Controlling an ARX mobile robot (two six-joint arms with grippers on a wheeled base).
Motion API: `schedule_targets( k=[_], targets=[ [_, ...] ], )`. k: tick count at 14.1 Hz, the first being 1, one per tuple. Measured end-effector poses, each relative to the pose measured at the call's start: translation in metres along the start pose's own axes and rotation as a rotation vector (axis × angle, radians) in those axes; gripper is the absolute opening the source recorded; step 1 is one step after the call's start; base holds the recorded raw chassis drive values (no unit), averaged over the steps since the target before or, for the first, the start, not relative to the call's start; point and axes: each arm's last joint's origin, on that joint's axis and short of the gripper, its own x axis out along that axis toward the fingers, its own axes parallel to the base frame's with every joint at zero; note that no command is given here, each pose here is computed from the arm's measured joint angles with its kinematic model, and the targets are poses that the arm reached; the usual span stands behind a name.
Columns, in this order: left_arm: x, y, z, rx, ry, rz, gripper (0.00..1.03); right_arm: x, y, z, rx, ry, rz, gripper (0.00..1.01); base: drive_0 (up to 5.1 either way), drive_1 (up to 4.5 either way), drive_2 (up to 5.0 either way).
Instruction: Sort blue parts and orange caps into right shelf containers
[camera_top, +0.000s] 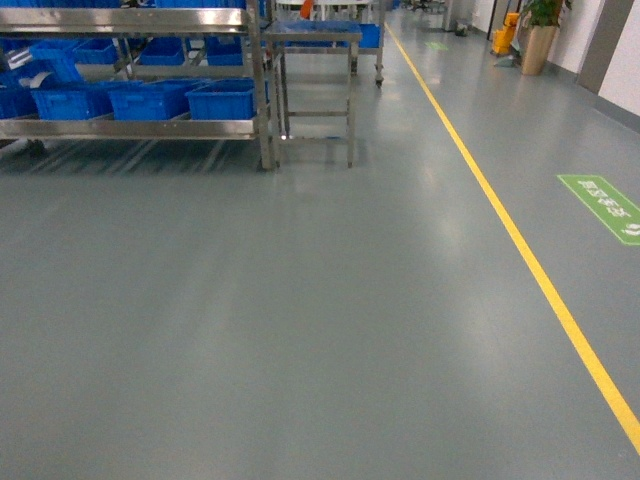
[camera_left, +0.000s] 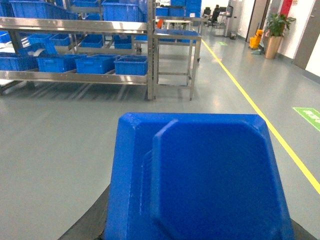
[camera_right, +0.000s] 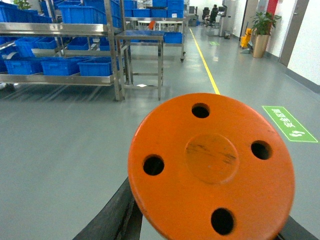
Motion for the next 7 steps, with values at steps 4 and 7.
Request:
schedule_targets(
  k=[4, 7],
  targets=[
    [0.0, 0.0, 0.0002, 0.0, -0.002, 0.0, 0.43, 0.0, 0.0, -0.0001, 0.0, 0.001, 0.0, 0.42, -1.6, -1.59, -1.6],
    [0.0, 0.0, 0.0001, 0.0, -0.001, -0.001, 0.43, 0.0, 0.0, -0.0002, 0.0, 0.002, 0.0, 0.42, -1.6, -1.59, -1.6]
  ],
)
